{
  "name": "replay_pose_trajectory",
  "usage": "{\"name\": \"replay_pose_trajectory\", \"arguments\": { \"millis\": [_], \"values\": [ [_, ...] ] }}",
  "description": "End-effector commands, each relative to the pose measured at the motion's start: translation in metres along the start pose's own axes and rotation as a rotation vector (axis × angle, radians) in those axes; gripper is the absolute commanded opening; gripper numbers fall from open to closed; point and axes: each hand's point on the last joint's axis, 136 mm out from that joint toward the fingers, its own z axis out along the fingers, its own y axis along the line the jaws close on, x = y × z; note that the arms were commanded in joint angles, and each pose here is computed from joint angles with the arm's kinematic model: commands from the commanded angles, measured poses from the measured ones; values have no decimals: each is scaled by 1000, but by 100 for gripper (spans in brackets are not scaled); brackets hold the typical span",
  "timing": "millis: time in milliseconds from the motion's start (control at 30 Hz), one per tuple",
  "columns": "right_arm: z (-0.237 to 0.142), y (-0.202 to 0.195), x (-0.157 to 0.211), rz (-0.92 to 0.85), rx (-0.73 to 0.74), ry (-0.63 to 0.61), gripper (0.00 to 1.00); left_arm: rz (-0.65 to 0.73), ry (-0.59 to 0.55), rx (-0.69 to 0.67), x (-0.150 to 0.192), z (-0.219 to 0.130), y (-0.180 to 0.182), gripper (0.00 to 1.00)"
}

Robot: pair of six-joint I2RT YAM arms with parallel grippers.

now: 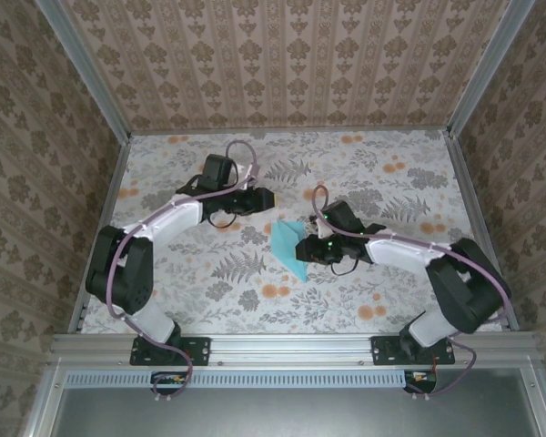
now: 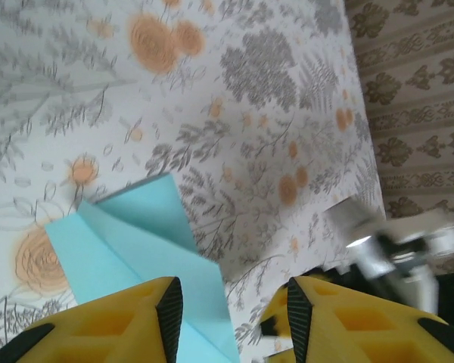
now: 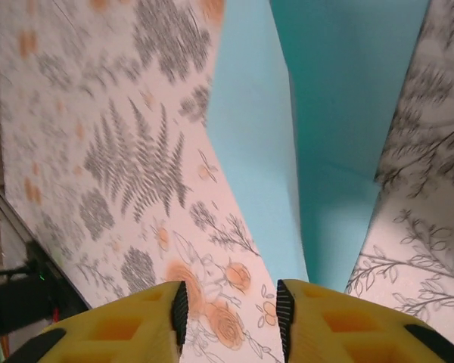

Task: Fold a paper plane with a square sheet of paper (fold left side to right side)
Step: Fourth fold the wing at the center of the table, then turn over the paper at the center of the table.

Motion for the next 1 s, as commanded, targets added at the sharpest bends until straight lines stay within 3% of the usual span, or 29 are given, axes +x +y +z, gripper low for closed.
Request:
{"name": "replay_pose_trajectory", "arguments": {
  "millis": [0, 133, 400, 767, 967],
  "values": [
    [-17, -14, -24, 9, 43, -140, 46, -79, 71, -2, 28, 20, 18, 44],
    [-37, -7, -45, 9, 6, -234, 51, -110, 122, -5, 41, 44, 25, 43],
    [-39, -13, -42, 17, 8, -235, 53, -148, 208, -26, 57, 84, 35, 42],
    [-49, -24, -37, 38, 20, -250, 54, -163, 263, -66, 67, 99, 39, 43],
    [-31, -21, -33, 63, -45, -186, 53, -137, 257, -43, 59, 104, 26, 44]
  ]
}}
